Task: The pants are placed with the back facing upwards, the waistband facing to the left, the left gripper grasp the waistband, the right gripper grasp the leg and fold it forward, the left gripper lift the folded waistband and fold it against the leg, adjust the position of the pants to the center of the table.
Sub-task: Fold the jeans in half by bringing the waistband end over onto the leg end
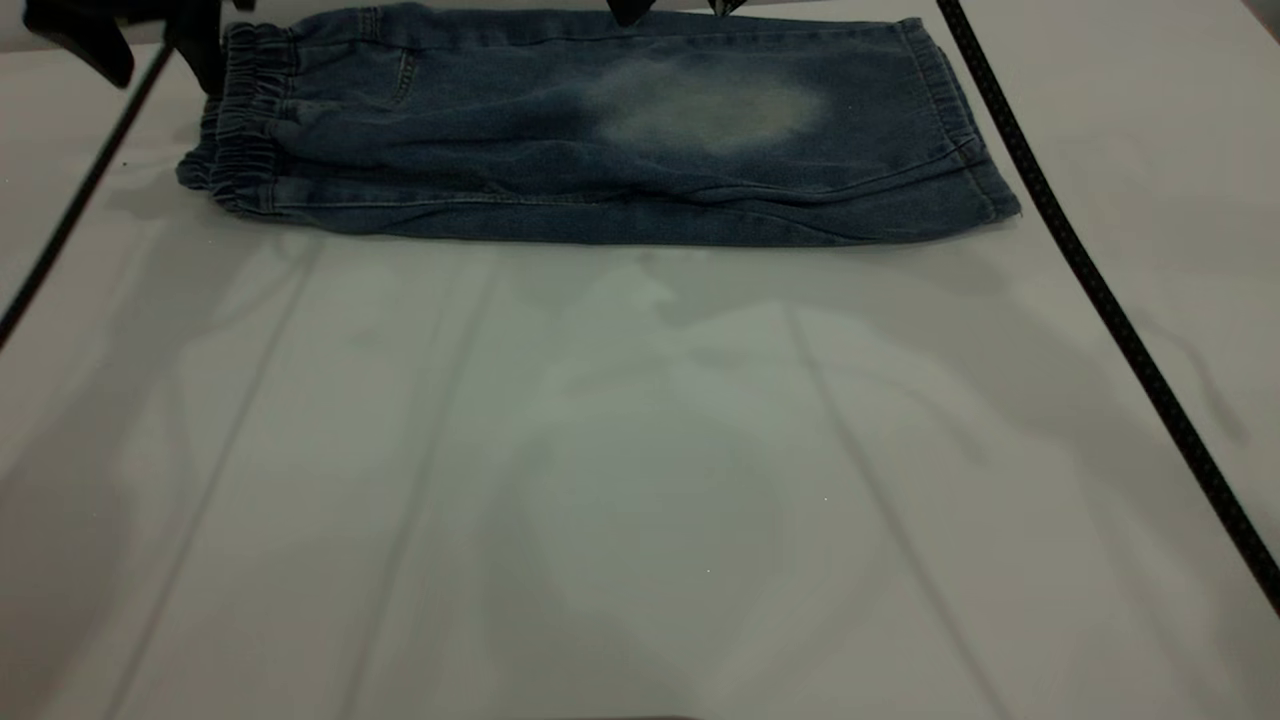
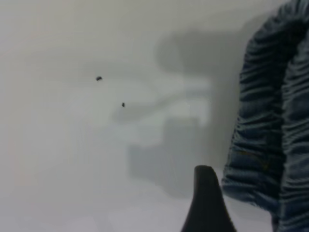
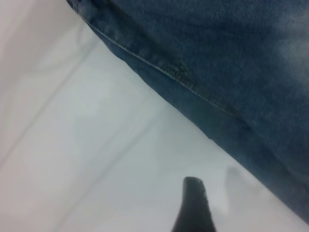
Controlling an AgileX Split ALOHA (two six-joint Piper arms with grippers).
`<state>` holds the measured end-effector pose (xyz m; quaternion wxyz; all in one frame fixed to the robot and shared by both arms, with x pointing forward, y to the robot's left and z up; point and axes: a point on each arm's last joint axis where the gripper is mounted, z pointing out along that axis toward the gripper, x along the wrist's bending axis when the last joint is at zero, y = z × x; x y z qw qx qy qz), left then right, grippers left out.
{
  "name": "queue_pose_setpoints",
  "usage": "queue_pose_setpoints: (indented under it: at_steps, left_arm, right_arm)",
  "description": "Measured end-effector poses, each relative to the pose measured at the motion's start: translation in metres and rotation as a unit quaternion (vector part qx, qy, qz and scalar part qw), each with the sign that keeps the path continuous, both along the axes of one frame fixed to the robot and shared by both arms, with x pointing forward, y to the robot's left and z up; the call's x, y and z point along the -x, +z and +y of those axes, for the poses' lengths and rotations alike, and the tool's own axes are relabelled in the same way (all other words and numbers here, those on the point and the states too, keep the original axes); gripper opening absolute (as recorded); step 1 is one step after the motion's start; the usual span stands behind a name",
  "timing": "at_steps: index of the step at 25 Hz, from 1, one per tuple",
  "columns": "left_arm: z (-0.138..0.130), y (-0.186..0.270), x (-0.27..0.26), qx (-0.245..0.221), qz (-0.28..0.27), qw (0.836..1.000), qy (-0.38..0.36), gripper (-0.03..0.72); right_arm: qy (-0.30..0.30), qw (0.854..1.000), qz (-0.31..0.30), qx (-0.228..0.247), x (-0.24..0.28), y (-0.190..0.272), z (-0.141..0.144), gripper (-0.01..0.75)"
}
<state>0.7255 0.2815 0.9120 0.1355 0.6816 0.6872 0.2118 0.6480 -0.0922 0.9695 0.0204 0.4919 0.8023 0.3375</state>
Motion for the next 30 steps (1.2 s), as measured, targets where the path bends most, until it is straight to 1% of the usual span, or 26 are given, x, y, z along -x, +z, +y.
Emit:
queue_pose_setpoints:
  at_steps: [6,10,16,20,22,24,25,26,30]
  left_arm:
    - [-0.001,-0.028,-0.004,0.003,0.005,1.000,-0.007,0.457]
    - [-0.002,-0.041,-0.006,0.005,0.005,1.000,-0.010,0.457]
    - [-0.004,-0.057,-0.011,0.012,-0.005,1.000,-0.014,0.457]
    - [-0.005,-0.064,-0.014,0.015,-0.012,1.000,-0.015,0.457]
    - [-0.005,-0.066,-0.015,0.016,-0.014,1.000,-0.016,0.445]
    - [-0.006,-0.067,-0.016,0.022,-0.020,0.999,-0.014,0.407]
    - [-0.006,-0.067,-0.016,0.025,-0.021,0.999,-0.012,0.372]
    - [-0.006,-0.067,-0.016,0.030,-0.025,0.999,-0.010,0.328]
    - [-0.008,-0.068,-0.018,0.049,-0.036,0.998,0.001,0.110]
  right_arm:
    - [-0.002,1.000,-0.001,-0.002,0.000,0.001,0.000,0.458]
    - [-0.015,1.000,-0.019,-0.011,-0.004,0.003,0.000,0.458]
    - [-0.046,0.996,-0.057,-0.057,-0.013,0.010,0.004,0.458]
    - [-0.048,0.994,-0.062,-0.082,-0.018,0.001,0.008,0.458]
    - [-0.050,0.992,-0.061,-0.094,-0.020,-0.007,0.011,0.458]
    - [-0.051,0.992,-0.063,-0.101,-0.024,-0.018,0.012,0.458]
    - [-0.055,0.991,-0.061,-0.107,-0.025,-0.024,0.013,0.458]
    - [-0.054,0.990,-0.064,-0.109,-0.027,-0.029,0.014,0.458]
    - [-0.071,0.987,-0.073,-0.128,-0.035,-0.053,0.016,0.458]
